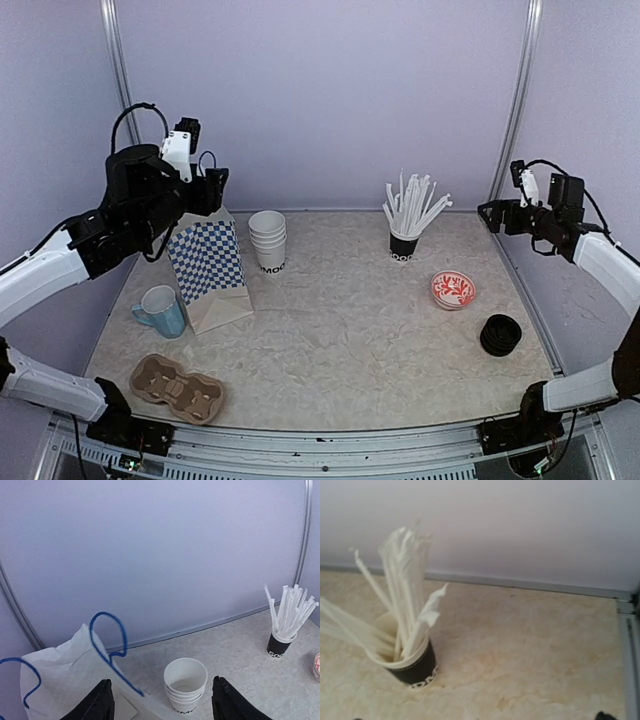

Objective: Pack the takeout coffee

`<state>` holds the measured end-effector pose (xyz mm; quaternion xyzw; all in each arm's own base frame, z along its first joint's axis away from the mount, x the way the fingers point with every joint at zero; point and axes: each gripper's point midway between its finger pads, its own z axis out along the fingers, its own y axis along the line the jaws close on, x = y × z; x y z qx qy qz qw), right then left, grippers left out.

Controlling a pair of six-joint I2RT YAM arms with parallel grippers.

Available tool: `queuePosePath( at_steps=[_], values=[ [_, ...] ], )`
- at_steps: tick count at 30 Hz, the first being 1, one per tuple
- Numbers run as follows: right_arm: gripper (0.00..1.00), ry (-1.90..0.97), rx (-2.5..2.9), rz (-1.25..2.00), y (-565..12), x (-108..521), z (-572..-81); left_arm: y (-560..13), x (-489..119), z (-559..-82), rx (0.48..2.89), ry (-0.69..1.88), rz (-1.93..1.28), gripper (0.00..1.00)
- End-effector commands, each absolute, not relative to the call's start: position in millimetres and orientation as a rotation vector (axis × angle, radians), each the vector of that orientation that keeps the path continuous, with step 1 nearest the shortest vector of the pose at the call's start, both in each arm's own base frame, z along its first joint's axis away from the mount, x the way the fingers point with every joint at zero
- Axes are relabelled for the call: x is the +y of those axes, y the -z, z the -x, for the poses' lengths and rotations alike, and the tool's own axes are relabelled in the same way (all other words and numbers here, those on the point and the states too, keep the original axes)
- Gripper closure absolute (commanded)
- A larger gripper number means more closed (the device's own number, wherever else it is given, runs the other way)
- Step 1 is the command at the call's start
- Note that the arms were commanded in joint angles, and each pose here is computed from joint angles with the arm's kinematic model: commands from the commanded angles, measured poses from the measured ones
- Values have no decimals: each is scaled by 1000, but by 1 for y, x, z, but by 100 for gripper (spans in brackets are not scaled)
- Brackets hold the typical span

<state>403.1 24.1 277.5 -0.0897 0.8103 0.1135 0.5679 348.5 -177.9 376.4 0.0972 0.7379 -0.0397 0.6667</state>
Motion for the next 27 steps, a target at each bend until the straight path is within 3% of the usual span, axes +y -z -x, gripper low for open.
queuePosePath(
  at_steps=[1, 8, 15, 20, 27],
  values=[
    [1, -319, 1856, 373, -279, 48, -404, -418, -238, -337, 1556, 167, -354, 36],
    [2, -398, 1835, 536, -260, 72, -392, -408, -336, -348, 1628, 252, -501, 40],
    [8, -451, 1828, 626, -233, 85, -379, -336, -398, -404, 1905, 317, -561, 51],
    [9, -465, 1824, 665, -223, 90, -374, -280, -402, -442, 2112, 299, -496, 54],
    [10, -475, 1834, 704, -211, 93, -373, -222, -357, -470, 2330, 179, -326, 58]
  ],
)
